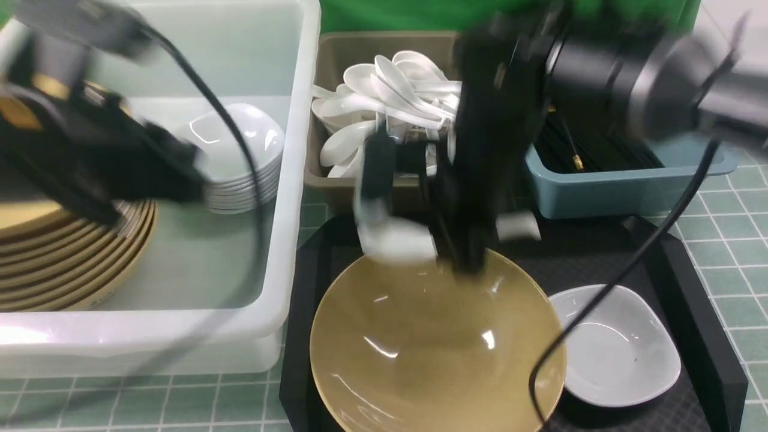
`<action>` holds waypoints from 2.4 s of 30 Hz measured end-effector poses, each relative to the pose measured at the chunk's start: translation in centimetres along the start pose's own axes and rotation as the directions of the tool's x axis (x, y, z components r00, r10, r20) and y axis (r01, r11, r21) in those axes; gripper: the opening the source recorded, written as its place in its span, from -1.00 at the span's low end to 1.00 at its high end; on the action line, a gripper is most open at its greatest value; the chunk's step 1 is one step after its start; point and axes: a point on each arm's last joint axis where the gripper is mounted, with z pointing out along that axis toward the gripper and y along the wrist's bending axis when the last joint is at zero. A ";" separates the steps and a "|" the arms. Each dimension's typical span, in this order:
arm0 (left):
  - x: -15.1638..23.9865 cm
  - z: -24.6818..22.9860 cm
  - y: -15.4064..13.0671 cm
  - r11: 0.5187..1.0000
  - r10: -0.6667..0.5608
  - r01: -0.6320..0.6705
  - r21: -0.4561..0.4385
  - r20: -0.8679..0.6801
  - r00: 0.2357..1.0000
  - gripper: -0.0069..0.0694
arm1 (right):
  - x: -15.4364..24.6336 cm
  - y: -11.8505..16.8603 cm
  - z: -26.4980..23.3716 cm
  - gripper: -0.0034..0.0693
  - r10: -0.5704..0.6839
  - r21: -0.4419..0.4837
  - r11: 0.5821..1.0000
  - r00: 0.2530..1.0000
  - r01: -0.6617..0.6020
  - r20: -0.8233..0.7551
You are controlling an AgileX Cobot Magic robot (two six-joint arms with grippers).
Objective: On blue table put chopsticks spoon bowls plates into blue grey white boxes.
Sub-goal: 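Place the white spoon into the bin of spoons with the right gripper, then grasp the large bowl on the tray by its rim, then place the tan bowl onto the bowl stack in the left bin with the left gripper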
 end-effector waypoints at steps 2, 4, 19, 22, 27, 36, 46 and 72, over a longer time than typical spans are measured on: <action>-0.4 -0.1 0.6 0.999 -0.031 0.031 -0.017 0.025 0.999 -0.85 | -0.6 -2.0 -1.5 -0.31 0.067 0.100 0.992 0.992 -0.078 0.106; -0.8 0.0 0.7 0.997 -0.072 0.073 -0.006 0.052 0.996 -0.85 | -1.4 -5.4 -2.9 -0.31 0.184 0.224 0.941 0.939 -0.253 0.289; -0.4 1.4 -2.4 0.984 -0.019 0.028 0.173 -0.052 0.998 -0.82 | -0.8 -14.7 1.1 0.87 0.442 0.216 0.710 0.662 -0.670 0.605; -1.6 1.8 -3.8 0.970 0.044 -0.021 0.241 -0.089 0.995 -0.69 | -0.4 -13.8 -2.5 0.97 0.484 0.205 0.724 0.697 -0.658 0.529; -4.1 4.3 -6.5 0.923 0.195 -0.118 0.366 -0.183 0.964 -0.30 | 1.0 -11.2 -8.5 0.78 0.523 0.191 0.765 0.766 -0.615 0.374; -3.5 14.3 -10.6 0.861 0.388 -0.183 0.474 -0.382 0.839 0.60 | 4.3 -6.0 -11.2 -0.77 0.560 0.115 0.795 0.794 -0.595 0.237; 0.4 20.6 -14.0 0.828 0.476 -0.204 0.522 -0.463 0.747 0.46 | 10.1 2.1 -11.9 -0.80 0.570 0.062 0.815 0.817 -0.576 0.091; -8.5 -2.8 2.3 0.985 -0.142 0.156 0.078 -0.153 0.978 -0.80 | -1.2 9.6 -19.4 -0.80 0.040 0.092 0.991 0.879 -0.094 0.474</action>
